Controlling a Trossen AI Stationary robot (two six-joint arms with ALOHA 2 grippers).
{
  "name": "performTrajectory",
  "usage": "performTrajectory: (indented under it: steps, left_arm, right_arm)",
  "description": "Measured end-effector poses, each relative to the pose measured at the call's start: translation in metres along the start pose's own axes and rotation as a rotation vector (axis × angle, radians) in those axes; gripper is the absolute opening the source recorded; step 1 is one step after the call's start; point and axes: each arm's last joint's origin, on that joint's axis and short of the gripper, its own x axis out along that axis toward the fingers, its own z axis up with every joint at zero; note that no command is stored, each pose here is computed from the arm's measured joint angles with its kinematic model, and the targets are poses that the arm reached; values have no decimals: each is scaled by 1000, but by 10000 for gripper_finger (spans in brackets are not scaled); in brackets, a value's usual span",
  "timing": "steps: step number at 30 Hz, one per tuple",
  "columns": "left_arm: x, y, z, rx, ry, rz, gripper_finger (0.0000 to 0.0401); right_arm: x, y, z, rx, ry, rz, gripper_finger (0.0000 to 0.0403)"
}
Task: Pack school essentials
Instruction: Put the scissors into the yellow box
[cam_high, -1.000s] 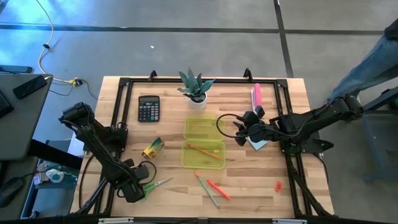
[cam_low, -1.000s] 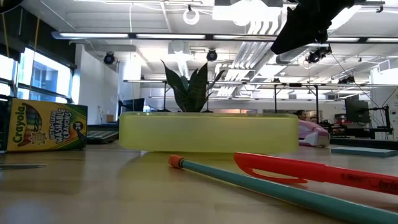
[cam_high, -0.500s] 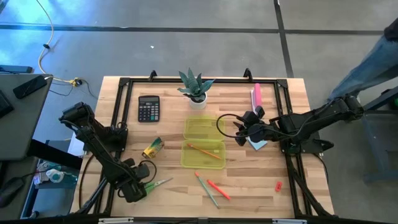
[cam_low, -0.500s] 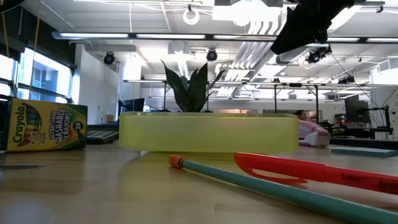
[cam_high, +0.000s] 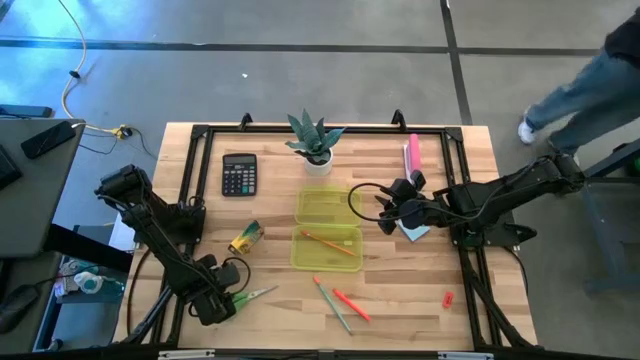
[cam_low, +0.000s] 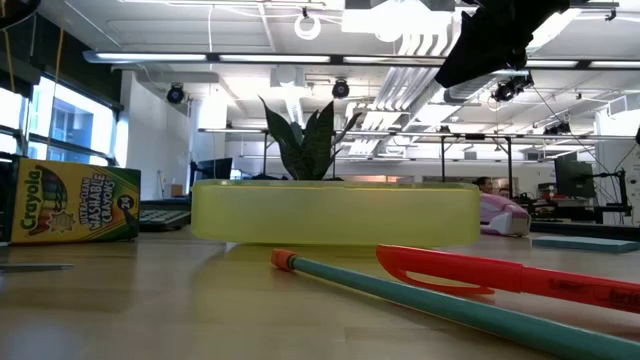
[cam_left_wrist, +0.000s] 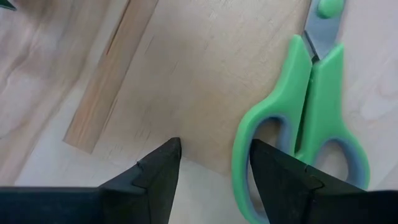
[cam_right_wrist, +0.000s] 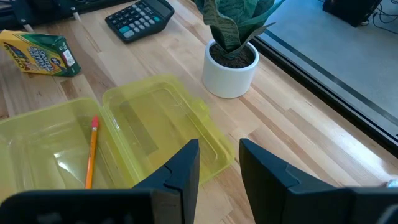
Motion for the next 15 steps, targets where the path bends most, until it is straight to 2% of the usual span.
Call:
performTrajectory:
  steps: [4,15]
  left_arm:
    - [1,0,0,-13,6,11,161]
    - [9,-2,-2,-23,6,26,30]
  right_arm:
    - [0,0,0,5,0,0,105]
    - [0,0,0,2,2,-1,105]
